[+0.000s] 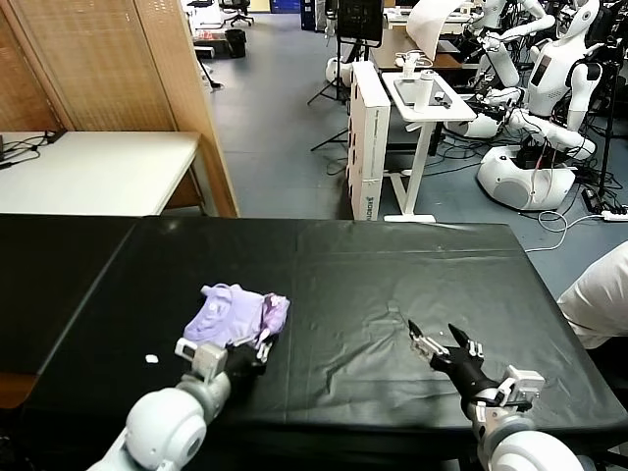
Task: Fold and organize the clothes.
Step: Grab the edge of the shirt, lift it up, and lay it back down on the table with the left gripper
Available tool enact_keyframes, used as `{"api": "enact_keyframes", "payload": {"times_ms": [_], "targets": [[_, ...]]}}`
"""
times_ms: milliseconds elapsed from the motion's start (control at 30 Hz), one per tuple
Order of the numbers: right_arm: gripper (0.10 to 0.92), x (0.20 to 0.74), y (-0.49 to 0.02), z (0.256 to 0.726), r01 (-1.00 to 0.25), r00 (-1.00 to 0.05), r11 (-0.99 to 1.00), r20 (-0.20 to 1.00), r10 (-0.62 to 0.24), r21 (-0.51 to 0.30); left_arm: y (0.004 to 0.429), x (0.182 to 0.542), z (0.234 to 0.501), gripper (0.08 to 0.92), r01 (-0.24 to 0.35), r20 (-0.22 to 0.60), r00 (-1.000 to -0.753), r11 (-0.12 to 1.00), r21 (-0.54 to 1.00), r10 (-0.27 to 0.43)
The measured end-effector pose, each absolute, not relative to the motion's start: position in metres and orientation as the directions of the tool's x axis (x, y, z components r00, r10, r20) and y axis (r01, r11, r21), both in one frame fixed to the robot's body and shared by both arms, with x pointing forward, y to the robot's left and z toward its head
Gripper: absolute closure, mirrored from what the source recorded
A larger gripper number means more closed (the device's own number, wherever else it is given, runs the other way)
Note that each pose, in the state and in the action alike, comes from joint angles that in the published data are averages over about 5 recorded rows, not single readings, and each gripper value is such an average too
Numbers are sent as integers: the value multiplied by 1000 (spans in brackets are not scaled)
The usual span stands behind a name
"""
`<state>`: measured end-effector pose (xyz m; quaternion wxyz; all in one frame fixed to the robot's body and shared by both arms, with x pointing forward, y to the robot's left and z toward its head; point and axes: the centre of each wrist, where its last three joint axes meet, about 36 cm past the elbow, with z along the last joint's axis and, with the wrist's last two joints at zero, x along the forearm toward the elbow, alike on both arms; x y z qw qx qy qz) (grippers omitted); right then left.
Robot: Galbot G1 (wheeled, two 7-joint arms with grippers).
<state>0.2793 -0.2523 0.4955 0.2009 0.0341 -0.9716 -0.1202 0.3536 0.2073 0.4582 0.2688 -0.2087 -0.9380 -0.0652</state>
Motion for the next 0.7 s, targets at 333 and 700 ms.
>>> {"api": "enact_keyframes", "payload": {"times_ms": [333, 700], "targets": [[115, 264, -245, 497, -20, -910, 967, 396, -122, 253, 165, 376, 446, 791, 422, 505, -758, 901, -101, 412], [115, 250, -244, 500, -14, -909, 970, 401, -113, 242, 119, 393, 434, 791, 429, 481, -737, 879, -209, 474]]}}
